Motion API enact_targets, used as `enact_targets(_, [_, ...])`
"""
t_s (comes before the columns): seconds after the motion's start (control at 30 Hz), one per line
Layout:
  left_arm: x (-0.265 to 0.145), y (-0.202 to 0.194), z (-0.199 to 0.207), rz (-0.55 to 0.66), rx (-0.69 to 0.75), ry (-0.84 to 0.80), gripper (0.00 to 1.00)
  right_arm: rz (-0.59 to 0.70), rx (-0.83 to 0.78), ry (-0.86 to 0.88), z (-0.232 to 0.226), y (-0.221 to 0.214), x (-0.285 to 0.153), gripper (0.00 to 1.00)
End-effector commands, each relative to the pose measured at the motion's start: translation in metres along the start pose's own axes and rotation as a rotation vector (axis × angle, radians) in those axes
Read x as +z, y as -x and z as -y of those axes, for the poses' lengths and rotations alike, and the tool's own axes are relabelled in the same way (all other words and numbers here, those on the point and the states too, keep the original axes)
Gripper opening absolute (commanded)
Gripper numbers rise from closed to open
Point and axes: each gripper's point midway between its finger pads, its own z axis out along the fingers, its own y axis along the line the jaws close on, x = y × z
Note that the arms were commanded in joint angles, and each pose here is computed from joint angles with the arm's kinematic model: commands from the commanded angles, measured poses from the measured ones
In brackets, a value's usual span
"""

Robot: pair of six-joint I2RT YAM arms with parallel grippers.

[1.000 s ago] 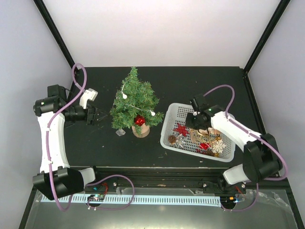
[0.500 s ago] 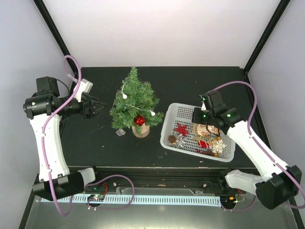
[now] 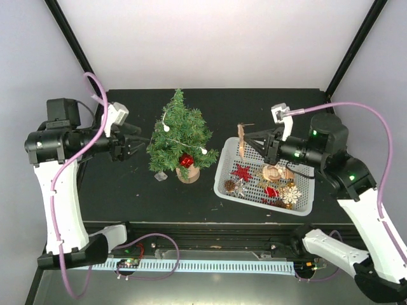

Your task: Decorate the small christmas tree

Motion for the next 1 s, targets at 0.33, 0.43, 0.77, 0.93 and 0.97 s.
enact_targets(0.33, [-0.009,0.023,0.108,0.026,0.339,-0.255,0.65,-0.265,-0.127,0.525,-0.163,-0.017,0.032,0.01])
enact_targets(0.43, [-0.007,0.022,0.116,0.027,0.359,-0.304,0.64,-0.294,-0.116,0.555,-0.171,-0.021,0.041,0.01])
enact_targets(0.77, [-0.003,0.011,0.137,0.021,0.386,-0.443,0.61,-0.341,-0.095,0.639,-0.191,-0.027,0.051,0.01])
enact_targets(0.93, [-0.003,0.01,0.142,0.018,0.389,-0.47,0.62,-0.349,-0.086,0.645,-0.193,-0.03,0.057,0.01])
enact_targets(0.97, [-0.003,0.01,0.144,0.021,0.387,-0.479,0.62,-0.349,-0.084,0.645,-0.193,-0.031,0.059,0.01])
